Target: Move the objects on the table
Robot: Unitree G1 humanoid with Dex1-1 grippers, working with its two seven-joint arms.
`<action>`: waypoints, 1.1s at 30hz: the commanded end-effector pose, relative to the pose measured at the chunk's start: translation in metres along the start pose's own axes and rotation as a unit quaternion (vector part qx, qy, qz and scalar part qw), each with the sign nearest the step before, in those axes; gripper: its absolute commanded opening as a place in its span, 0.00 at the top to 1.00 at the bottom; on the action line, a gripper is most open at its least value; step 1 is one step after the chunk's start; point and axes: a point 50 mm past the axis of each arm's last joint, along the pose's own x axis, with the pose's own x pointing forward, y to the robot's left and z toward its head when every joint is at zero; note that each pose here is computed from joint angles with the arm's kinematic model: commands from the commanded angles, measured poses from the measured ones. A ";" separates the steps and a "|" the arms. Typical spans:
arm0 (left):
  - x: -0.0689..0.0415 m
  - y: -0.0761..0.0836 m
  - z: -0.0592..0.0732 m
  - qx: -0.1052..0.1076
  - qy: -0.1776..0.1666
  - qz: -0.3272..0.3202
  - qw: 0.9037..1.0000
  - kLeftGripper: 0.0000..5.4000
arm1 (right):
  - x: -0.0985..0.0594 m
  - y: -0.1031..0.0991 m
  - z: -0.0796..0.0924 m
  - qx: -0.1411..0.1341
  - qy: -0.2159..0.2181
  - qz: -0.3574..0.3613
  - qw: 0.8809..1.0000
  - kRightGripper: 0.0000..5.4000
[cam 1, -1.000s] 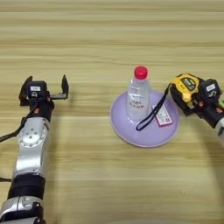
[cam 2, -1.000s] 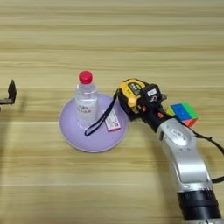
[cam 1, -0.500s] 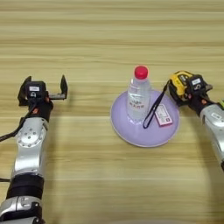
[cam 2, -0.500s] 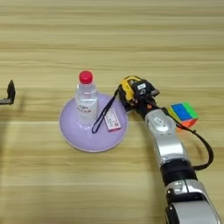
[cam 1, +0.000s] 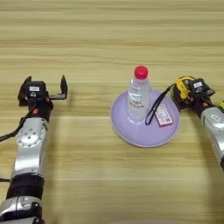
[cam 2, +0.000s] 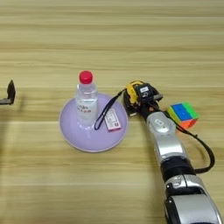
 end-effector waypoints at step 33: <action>-0.001 0.003 0.000 0.004 0.000 0.001 1.000 0.00 | -0.015 -0.011 0.025 0.003 -0.072 -0.022 0.997 0.00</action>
